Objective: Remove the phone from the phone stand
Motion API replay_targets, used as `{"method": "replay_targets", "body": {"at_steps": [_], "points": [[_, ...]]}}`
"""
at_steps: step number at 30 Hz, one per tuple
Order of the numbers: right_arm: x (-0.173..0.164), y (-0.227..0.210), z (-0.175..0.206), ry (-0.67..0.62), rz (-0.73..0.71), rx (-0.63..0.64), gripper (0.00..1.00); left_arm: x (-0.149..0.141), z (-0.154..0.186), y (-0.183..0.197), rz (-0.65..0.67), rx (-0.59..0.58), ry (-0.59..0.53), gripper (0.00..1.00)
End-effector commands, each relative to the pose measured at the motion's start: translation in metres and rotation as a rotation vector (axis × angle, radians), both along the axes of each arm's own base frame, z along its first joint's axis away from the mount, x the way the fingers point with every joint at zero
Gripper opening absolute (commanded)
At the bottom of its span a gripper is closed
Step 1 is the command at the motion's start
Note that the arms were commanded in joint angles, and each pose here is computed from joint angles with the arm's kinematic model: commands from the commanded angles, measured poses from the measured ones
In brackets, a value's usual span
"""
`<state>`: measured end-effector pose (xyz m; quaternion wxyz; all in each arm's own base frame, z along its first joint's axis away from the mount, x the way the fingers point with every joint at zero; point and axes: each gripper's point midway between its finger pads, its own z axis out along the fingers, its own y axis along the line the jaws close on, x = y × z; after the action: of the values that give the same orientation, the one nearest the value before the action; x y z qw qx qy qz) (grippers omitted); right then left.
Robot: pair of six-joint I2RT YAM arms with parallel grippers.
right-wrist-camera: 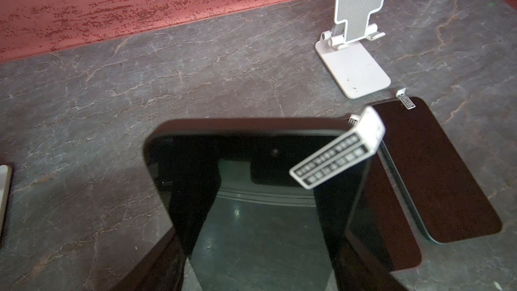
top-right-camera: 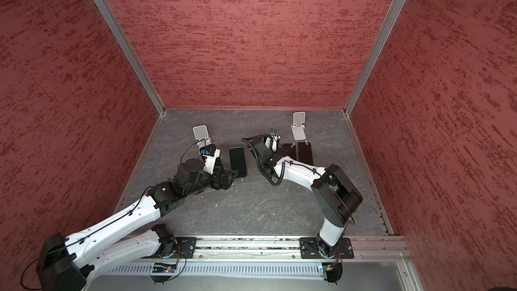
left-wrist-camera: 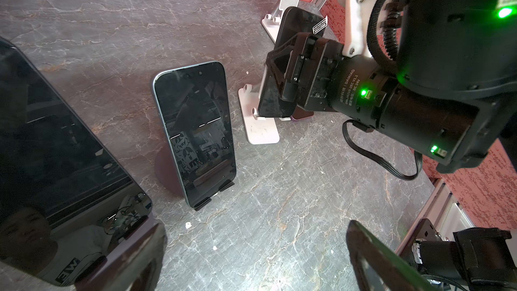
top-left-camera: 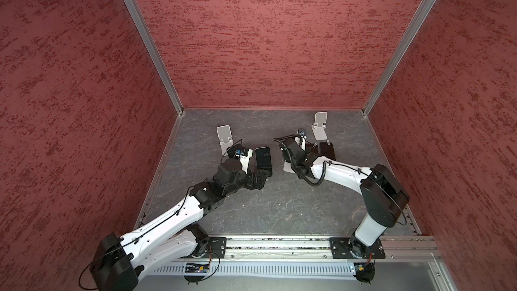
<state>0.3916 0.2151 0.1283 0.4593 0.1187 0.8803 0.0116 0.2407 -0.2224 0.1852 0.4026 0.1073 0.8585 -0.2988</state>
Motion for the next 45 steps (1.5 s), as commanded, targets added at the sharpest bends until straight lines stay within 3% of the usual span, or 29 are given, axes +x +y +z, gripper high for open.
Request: {"method": "replay_targets", "body": {"at_steps": [1,28,45], "points": [[0.006,0.001,0.027,-0.073,-0.02,0.003,0.68,0.001,-0.001,-0.001,-0.006,-0.01,-0.004,1.0],[-0.008,0.014,0.08,-0.111,0.136,0.046,0.67,0.002,-0.003,-0.003,0.002,-0.02,0.027,1.0],[-0.036,-0.013,0.098,-0.11,0.17,0.028,0.67,0.002,0.011,-0.024,-0.048,-0.076,0.009,0.99]]}}
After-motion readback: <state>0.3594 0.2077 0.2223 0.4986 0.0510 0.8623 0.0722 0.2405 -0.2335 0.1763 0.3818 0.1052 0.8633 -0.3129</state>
